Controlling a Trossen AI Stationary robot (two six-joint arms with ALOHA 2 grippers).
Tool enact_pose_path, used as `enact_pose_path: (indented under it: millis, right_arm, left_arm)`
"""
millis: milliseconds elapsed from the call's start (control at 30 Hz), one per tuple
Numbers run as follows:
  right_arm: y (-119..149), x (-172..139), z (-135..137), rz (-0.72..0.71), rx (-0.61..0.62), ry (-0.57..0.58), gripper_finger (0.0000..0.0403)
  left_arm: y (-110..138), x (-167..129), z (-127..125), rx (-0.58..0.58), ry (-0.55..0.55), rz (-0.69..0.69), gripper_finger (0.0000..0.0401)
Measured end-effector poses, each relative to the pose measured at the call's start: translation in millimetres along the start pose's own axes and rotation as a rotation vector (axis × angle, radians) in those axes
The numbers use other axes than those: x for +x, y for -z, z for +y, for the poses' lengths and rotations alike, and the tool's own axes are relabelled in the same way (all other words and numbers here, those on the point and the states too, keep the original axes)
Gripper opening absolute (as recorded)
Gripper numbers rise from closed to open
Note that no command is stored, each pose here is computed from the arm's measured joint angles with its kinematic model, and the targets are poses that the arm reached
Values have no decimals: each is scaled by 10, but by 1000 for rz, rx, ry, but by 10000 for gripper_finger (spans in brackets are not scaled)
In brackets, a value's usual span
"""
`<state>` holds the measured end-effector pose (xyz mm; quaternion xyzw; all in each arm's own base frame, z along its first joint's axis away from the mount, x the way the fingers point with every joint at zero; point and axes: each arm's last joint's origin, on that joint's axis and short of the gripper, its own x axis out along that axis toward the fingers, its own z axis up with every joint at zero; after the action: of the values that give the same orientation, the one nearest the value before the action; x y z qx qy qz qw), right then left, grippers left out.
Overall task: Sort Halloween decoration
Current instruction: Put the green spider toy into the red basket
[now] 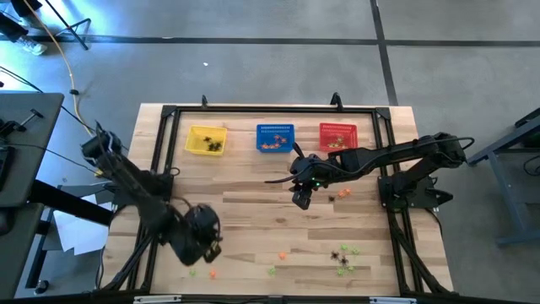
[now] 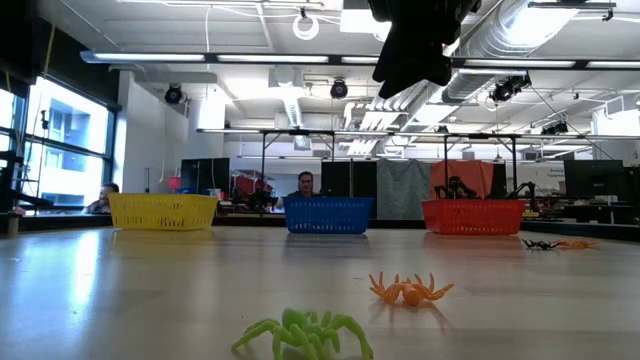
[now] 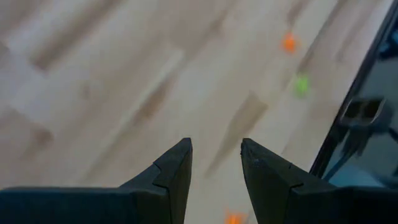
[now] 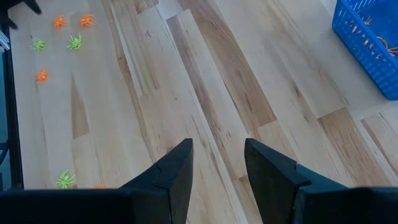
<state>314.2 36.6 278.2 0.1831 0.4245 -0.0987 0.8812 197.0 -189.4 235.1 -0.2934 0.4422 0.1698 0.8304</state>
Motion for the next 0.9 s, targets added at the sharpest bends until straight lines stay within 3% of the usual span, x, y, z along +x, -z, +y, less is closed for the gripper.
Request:
enact_pose_path:
  millis: [467, 667, 900]
  right_arm:
    - [0, 0, -1, 0, 0, 0, 142]
    - [0, 0, -1, 0, 0, 0, 142]
    - [0, 0, -1, 0, 0, 0, 142]
  left_arm:
    - [598, 356, -515, -42, -130, 208, 145]
    - [765, 585, -511, -57, -212, 300, 152]
    - [787, 637, -466, -56, -269, 284, 152]
